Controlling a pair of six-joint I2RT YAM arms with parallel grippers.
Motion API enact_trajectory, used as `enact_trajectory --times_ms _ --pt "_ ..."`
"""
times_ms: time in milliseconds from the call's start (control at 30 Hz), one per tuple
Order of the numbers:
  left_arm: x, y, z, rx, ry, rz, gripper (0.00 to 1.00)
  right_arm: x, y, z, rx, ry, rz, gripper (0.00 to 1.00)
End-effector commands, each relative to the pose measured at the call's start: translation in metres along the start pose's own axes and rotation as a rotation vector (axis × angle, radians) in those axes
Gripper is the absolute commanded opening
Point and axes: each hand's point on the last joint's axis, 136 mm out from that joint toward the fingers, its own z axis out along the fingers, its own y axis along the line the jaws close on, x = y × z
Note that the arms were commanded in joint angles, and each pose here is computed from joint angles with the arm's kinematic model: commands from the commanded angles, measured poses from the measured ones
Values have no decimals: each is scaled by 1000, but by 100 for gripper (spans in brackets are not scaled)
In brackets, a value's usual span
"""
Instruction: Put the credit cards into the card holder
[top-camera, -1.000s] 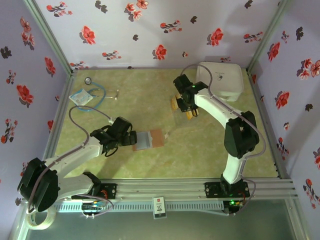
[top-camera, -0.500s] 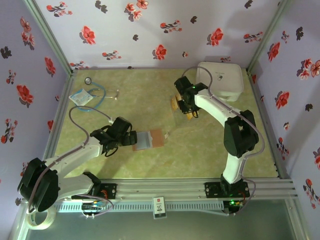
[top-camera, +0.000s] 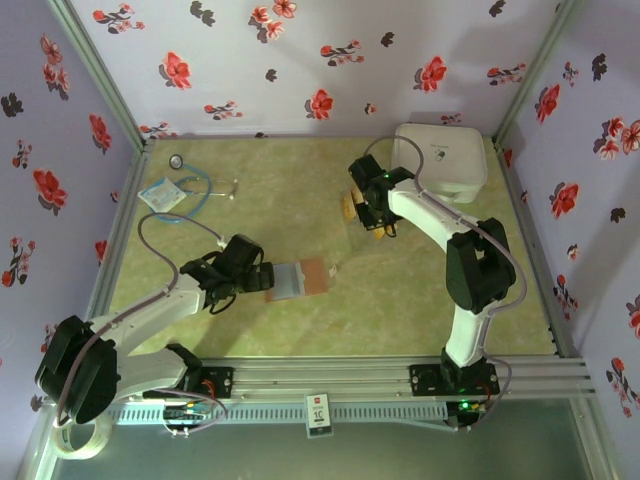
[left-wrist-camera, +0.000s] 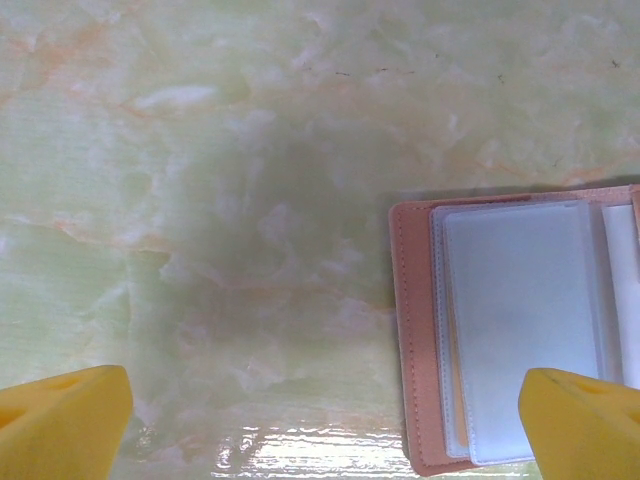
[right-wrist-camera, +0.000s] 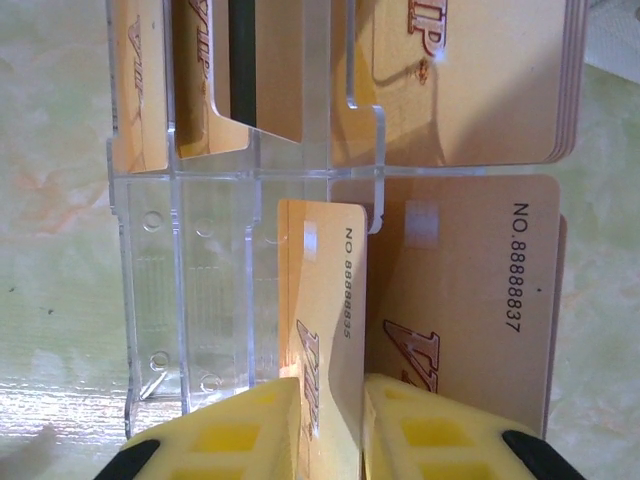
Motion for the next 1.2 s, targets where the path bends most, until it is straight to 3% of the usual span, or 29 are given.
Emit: enact_trajectory --times_ms 0,733,1167 --pt "1 4 0 -4 -1 2 100 3 0 7 -6 15 20 19" --pt "3 3 2 -3 7 1 100 -3 3 2 -72 11 52 0" --pt "-3 2 -7 3 6 27 100 -22 14 -88 -268 -161 120 0"
